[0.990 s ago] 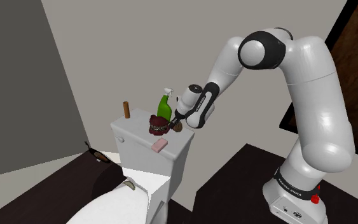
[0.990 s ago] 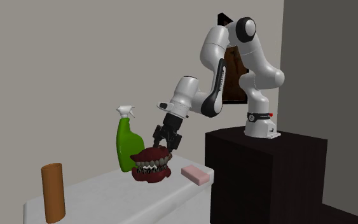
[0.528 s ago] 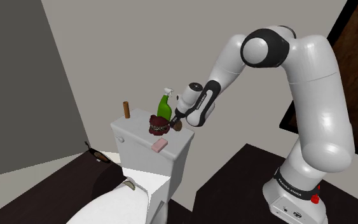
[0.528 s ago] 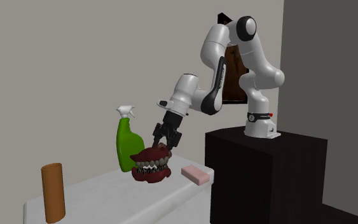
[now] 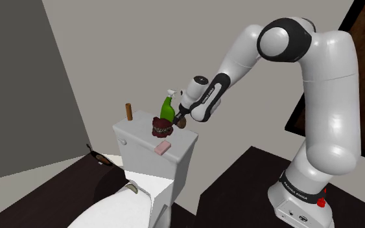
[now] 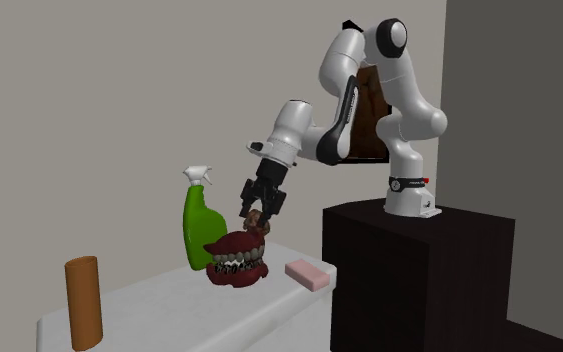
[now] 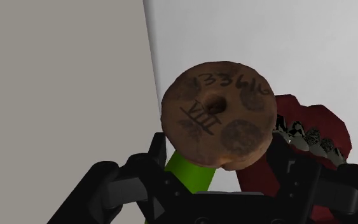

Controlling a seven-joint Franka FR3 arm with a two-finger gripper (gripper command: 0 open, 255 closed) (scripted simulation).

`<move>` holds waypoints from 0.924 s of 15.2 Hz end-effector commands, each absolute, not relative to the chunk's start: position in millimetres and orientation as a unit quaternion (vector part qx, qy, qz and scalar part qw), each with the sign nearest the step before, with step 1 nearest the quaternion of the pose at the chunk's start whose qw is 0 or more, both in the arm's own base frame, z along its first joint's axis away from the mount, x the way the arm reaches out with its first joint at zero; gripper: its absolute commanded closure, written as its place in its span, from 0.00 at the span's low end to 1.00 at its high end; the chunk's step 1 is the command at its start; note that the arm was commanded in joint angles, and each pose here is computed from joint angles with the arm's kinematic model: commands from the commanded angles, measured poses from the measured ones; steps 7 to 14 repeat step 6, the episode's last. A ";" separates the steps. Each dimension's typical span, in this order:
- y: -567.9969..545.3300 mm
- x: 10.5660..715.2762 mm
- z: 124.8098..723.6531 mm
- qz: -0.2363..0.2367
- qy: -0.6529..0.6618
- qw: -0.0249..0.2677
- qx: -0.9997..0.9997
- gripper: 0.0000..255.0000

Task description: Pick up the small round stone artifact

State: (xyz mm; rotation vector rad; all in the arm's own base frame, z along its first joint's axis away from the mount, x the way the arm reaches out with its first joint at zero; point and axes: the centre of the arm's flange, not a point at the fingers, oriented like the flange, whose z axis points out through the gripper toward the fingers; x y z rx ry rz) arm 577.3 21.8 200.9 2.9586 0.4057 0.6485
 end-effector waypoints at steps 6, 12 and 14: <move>22.0 577.7 228.3 0.212 0.133 0.043 0.967 1.00; 22.0 577.7 228.3 0.212 0.133 0.043 0.967 1.00; 22.0 577.7 228.3 0.212 0.133 0.043 0.967 1.00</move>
